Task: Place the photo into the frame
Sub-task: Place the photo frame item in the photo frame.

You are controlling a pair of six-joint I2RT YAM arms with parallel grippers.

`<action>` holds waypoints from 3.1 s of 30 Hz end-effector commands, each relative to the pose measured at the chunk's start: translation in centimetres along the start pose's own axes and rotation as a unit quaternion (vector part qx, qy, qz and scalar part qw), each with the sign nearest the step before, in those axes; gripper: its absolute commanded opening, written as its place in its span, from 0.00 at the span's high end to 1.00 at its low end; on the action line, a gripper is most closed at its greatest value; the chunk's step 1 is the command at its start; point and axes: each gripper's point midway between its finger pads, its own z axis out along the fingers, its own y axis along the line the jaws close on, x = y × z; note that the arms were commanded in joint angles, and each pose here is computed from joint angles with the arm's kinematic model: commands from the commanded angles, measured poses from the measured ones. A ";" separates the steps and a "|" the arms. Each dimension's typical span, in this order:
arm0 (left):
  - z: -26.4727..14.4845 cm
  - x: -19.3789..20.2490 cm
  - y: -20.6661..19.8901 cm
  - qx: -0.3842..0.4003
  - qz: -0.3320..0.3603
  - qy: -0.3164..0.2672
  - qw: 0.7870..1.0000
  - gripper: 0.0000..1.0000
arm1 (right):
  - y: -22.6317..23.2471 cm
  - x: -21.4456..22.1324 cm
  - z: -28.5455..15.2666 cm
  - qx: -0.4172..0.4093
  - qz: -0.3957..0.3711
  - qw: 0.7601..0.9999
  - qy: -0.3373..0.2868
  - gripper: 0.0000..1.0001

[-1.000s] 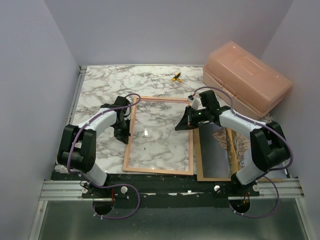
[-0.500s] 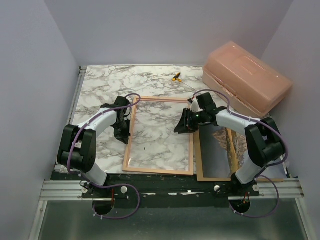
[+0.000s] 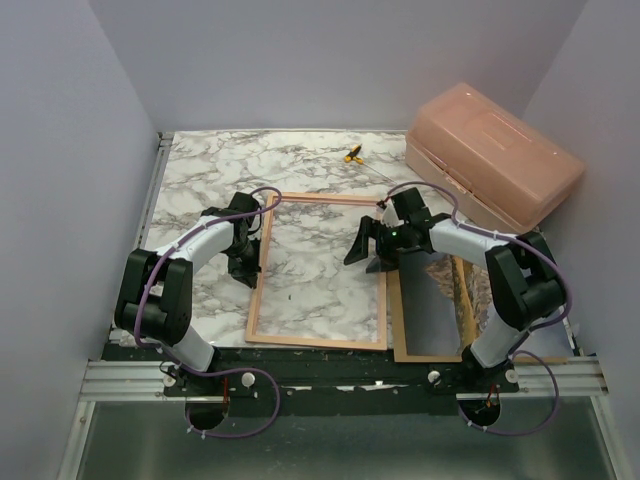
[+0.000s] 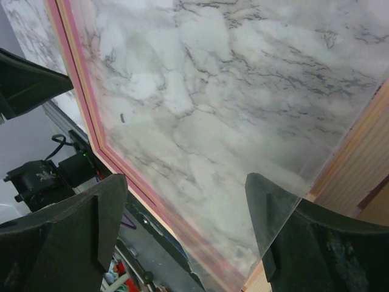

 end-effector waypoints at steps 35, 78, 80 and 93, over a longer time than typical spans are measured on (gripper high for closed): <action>1.7 1.1 0.1 -0.007 0.005 0.026 1.000 0.88 | -4.6 2.0 0.2 0.203 0.020 0.979 0.022 0.00; 1.7 1.1 0.1 -0.008 0.006 0.026 1.000 0.88 | -4.8 0.8 -3.7 0.277 -0.015 0.961 0.005 0.00; 1.7 1.1 0.1 -0.008 0.006 0.026 1.000 0.88 | -4.8 0.7 -3.9 0.282 -0.017 0.959 0.002 0.00; 1.7 1.2 0.1 -0.009 0.005 0.027 1.000 0.88 | -5.2 1.0 -3.3 0.272 -0.003 0.962 -0.007 0.01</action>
